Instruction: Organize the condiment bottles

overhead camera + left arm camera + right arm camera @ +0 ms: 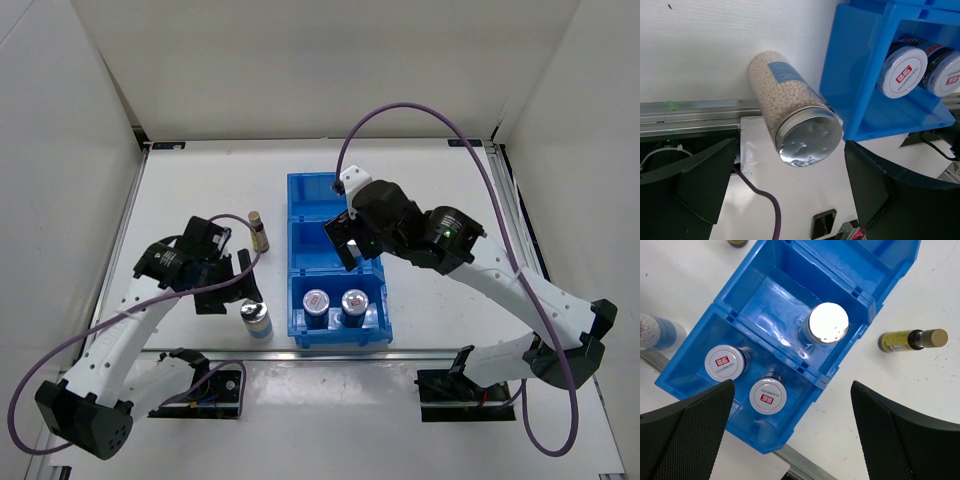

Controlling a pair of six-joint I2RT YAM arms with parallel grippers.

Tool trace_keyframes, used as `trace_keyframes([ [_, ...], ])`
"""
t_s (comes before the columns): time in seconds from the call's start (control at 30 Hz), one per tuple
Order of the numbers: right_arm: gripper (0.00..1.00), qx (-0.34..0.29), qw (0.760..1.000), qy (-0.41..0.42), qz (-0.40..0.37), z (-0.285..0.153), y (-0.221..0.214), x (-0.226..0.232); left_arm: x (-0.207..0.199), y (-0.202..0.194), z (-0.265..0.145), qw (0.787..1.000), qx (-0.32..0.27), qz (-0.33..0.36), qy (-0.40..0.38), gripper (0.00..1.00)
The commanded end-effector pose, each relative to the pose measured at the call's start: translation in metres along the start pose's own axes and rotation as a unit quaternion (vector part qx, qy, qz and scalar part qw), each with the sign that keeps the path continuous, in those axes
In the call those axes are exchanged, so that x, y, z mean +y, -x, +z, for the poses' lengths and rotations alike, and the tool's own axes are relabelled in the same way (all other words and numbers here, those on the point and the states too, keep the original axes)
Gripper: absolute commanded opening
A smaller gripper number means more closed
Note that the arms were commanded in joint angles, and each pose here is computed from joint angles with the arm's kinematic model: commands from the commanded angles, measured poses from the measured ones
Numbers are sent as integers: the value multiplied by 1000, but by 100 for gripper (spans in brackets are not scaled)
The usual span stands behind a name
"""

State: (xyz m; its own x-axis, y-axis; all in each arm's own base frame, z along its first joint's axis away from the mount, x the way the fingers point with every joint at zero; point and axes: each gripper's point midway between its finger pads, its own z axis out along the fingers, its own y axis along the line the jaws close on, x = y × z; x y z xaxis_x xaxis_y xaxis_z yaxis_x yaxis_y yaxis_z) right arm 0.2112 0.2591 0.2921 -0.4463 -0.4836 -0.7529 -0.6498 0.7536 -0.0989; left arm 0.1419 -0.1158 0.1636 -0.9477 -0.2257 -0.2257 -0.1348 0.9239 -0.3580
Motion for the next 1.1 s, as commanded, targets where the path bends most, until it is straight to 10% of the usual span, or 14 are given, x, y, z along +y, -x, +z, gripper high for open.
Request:
trace_keyframes([
  [0.0,100,-11,1000,-12,6,-7,2,-10,-13,5,1,1000,-1,4,1,100],
  [0.43,100,-11,1000,-19,12,-12,-3,-18,-17,-11,24,997,15,30,66,100],
  [1.07,100,-8,998,-51,22,-26,-21,-38,-29,20,-15,992,-31,61,108,25],
])
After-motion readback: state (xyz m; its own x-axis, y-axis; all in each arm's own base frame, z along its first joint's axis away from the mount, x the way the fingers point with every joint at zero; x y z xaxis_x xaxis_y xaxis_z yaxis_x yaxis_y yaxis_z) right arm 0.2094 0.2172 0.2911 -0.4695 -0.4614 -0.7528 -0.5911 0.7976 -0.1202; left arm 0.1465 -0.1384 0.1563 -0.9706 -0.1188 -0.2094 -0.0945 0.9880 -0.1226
